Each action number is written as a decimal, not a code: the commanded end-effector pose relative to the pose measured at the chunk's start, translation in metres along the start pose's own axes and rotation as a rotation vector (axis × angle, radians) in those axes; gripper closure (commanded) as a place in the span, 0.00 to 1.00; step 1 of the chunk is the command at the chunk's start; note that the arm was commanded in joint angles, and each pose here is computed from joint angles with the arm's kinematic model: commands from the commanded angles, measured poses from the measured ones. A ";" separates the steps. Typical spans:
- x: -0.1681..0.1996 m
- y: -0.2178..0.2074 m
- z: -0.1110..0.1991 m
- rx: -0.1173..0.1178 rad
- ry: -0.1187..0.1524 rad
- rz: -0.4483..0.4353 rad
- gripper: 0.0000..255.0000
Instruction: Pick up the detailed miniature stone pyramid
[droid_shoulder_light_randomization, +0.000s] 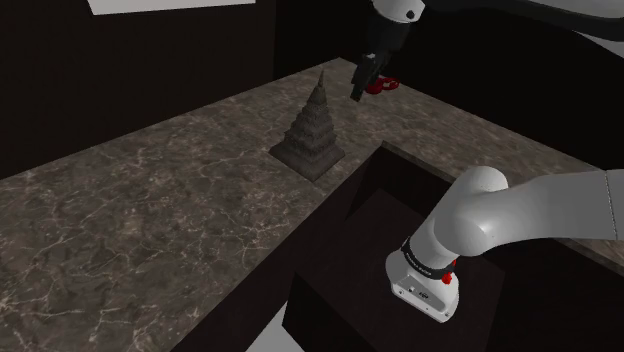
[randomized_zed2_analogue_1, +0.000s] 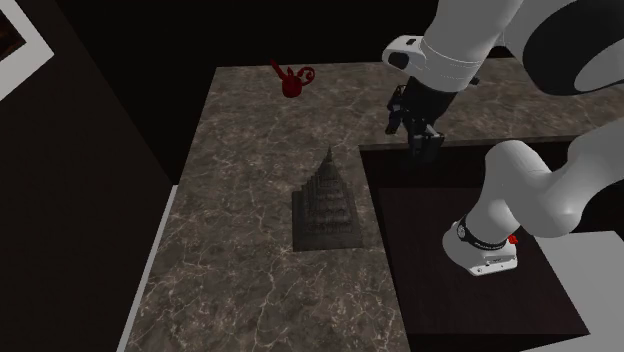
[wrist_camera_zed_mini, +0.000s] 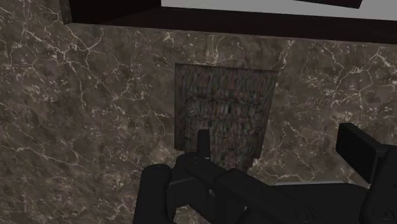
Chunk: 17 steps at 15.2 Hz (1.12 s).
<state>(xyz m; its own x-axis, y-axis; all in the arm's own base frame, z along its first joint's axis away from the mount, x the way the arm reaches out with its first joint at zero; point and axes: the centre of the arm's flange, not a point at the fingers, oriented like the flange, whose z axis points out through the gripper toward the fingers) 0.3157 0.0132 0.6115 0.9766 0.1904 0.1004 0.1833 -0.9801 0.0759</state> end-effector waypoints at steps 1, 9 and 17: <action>0.000 0.000 0.000 0.000 0.000 0.000 0.00; 0.109 0.029 0.054 0.048 -0.134 0.084 0.00; 0.179 0.053 0.113 0.083 -0.230 0.143 0.00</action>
<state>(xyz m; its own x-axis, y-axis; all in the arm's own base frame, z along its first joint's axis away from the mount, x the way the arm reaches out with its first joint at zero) 0.5071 -0.0059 0.5540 0.9971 0.0444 -0.0624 0.0445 -0.9990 0.0001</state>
